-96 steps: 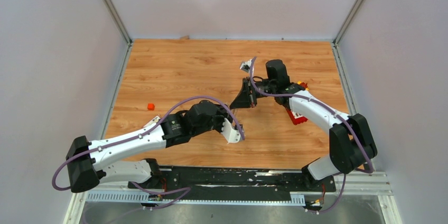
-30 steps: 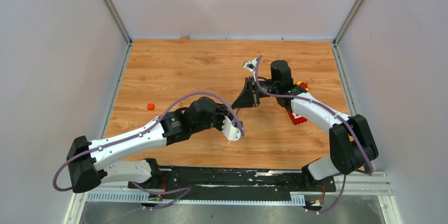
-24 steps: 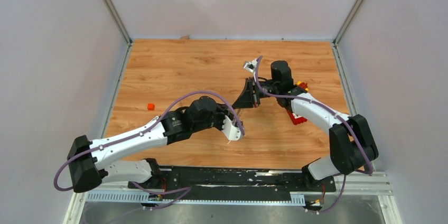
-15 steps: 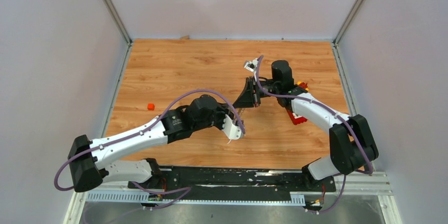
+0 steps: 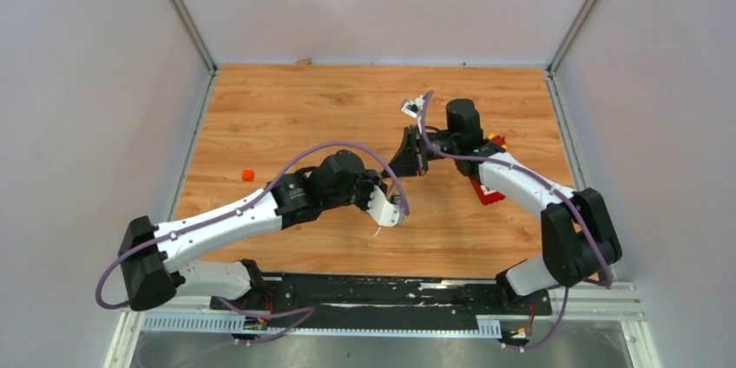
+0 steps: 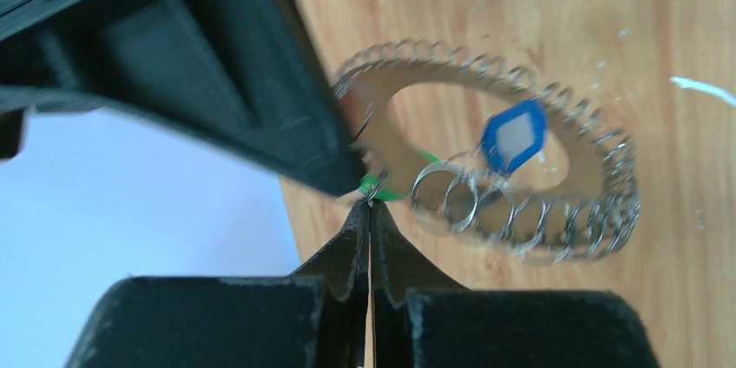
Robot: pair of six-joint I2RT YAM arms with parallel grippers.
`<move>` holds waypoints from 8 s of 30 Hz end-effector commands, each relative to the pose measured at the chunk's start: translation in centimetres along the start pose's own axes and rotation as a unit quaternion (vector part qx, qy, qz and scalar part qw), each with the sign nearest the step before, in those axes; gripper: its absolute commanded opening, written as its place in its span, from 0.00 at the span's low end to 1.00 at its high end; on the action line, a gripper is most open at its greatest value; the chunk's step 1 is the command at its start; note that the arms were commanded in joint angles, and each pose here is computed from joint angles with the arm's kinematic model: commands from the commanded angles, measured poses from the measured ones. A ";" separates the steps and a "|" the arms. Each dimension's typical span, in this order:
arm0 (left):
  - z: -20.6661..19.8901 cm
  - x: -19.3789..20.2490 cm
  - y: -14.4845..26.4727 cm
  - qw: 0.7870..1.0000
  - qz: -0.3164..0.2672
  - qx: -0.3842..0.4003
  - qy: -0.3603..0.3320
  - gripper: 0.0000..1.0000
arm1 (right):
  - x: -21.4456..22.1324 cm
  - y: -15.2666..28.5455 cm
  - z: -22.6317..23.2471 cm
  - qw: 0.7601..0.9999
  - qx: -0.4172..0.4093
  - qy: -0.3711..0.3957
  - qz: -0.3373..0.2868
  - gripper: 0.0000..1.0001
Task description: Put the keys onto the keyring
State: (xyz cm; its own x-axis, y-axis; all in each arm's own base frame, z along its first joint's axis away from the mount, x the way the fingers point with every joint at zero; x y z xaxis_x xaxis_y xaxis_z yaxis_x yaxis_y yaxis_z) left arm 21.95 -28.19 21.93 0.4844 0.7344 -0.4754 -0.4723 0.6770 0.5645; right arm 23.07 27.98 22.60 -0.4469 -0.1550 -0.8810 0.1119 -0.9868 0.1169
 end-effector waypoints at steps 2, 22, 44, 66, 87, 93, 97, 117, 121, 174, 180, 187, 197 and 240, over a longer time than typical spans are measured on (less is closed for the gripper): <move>-2.5 -0.3 -0.7 0.997 -0.008 0.070 -0.005 0.00 | -2.9 0.1 2.0 0.997 -0.023 0.075 -0.024 0.00; 0.3 0.5 3.0 0.998 -0.038 0.016 0.052 0.00 | -2.0 0.2 0.3 0.997 0.014 0.070 -0.006 0.00; 2.1 -0.9 1.4 0.995 -0.056 -0.007 0.087 0.00 | -1.5 -0.3 -0.4 0.998 0.021 0.056 0.003 0.00; 2.3 -1.2 1.0 0.996 -0.041 -0.017 0.073 0.00 | -1.4 -0.6 -0.2 0.998 0.012 0.054 0.008 0.00; 1.1 -0.1 0.9 0.999 -0.016 -0.019 0.024 0.00 | -1.4 -0.5 -0.4 0.999 0.016 0.042 0.009 0.00; 0.9 0.0 1.1 1.000 -0.015 -0.020 0.016 0.00 | -1.3 -0.5 -0.5 0.999 0.017 0.039 0.009 0.00; 0.8 -0.2 1.0 1.000 -0.016 -0.018 0.013 0.00 | -1.4 -0.5 -0.6 0.999 0.019 0.039 0.008 0.00; 1.1 -0.4 1.1 0.999 -0.019 -0.030 0.015 0.00 | -1.3 -0.5 -0.7 0.999 0.022 0.042 0.010 0.00; 1.0 -0.4 0.9 0.999 -0.017 -0.028 0.013 0.00 | -1.3 -0.5 -0.6 0.999 0.021 0.042 0.010 0.00; -1.3 -0.1 -0.5 0.999 0.009 -0.003 -0.038 0.00 | -1.8 -0.1 -0.5 0.999 0.025 0.026 -0.008 0.00; -0.5 0.2 0.0 0.999 0.019 -0.027 -0.041 0.00 | -1.8 -0.1 -0.3 0.999 0.016 0.031 -0.005 0.00; -0.2 0.5 0.0 0.998 0.022 -0.036 -0.040 0.00 | -1.8 -0.1 -0.3 0.999 0.011 0.032 -0.004 0.00; -0.4 0.3 -0.2 0.999 0.017 -0.026 -0.033 0.00 | -2.0 -0.1 0.0 0.999 0.006 0.034 -0.006 0.00; 3.1 0.5 1.3 0.997 0.029 -0.066 -0.002 0.00 | -1.6 -0.5 -2.7 0.992 0.069 -0.105 -0.023 0.00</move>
State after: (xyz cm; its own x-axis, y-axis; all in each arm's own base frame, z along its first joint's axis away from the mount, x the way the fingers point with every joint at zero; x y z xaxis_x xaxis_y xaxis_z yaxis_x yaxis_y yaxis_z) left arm 23.14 -26.71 22.60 0.4432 0.7767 -0.4475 -0.5580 0.6297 0.5404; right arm 25.74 28.53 20.60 -0.6425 -0.1517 -0.7511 -0.0208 -0.9764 0.2150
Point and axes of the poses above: each gripper's point midway between its finger pads, its own y axis back along the fingers, its own z axis along the line the jaws close on, x = y × z, the point moved 2 cm from there along y, back along the fingers, and after that the axes turned 13 degrees about y, right-handed, at the moved point
